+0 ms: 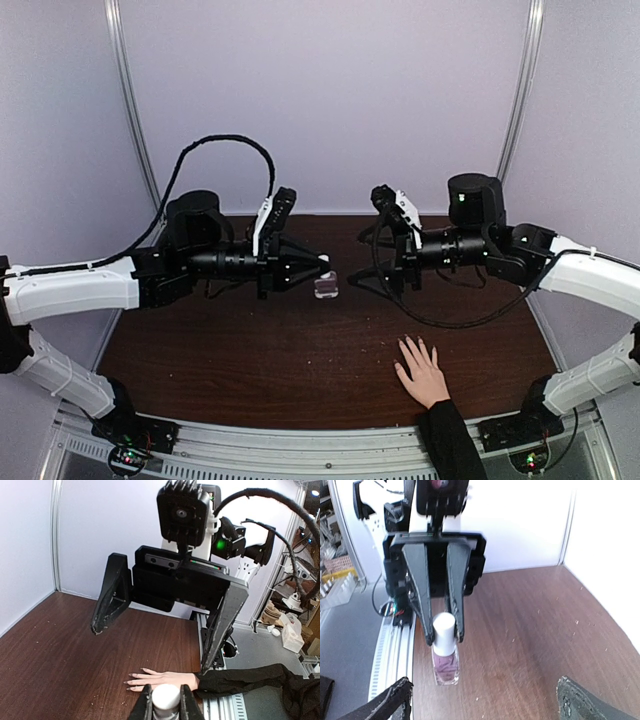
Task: Paint the nails
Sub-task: Pass from the right arm to the left, then pass from the left arm to the right
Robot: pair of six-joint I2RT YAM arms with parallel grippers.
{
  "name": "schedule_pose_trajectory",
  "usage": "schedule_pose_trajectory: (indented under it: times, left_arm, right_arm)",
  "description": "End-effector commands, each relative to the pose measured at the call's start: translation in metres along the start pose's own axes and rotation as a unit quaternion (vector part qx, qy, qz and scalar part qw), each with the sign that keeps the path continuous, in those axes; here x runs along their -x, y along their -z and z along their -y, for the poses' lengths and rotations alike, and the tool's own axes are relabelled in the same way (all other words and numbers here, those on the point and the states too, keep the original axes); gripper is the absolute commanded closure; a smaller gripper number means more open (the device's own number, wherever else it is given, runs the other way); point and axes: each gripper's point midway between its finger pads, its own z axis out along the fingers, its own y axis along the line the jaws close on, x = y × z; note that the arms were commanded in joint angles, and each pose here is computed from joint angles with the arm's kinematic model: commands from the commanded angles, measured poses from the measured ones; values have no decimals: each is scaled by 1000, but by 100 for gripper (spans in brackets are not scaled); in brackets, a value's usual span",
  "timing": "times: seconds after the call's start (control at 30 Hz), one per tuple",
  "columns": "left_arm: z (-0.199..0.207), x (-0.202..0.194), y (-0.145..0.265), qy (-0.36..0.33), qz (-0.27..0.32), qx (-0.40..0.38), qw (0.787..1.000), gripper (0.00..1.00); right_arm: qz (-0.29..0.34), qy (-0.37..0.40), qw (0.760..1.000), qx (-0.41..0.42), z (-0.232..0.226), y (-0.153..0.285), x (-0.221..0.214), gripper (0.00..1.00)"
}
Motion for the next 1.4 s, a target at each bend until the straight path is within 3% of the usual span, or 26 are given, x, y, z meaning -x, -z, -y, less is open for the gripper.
schedule_pose_trajectory:
  times: [0.0, 0.13, 0.2, 0.37, 0.93, 1.37]
  left_arm:
    - [9, 51, 13, -36, 76, 9, 996, 100]
    - [10, 61, 16, -37, 102, 12, 994, 100]
    - [11, 63, 15, -37, 105, 7, 994, 100]
    - [11, 66, 14, -37, 112, 5, 993, 100]
    - [3, 74, 14, -28, 145, 23, 989, 100]
    - [2, 72, 11, -24, 146, 19, 989, 100]
  right_arm:
    - [68, 0, 998, -1, 2, 3, 35, 0]
    - [67, -29, 997, 33, -4, -5, 35, 0]
    - [64, -10, 995, 78, -17, -10, 34, 0]
    - [92, 0, 991, 94, -22, -12, 39, 2]
    - [97, -32, 986, 133, -31, -27, 43, 51]
    - [103, -36, 984, 140, -31, -29, 49, 57]
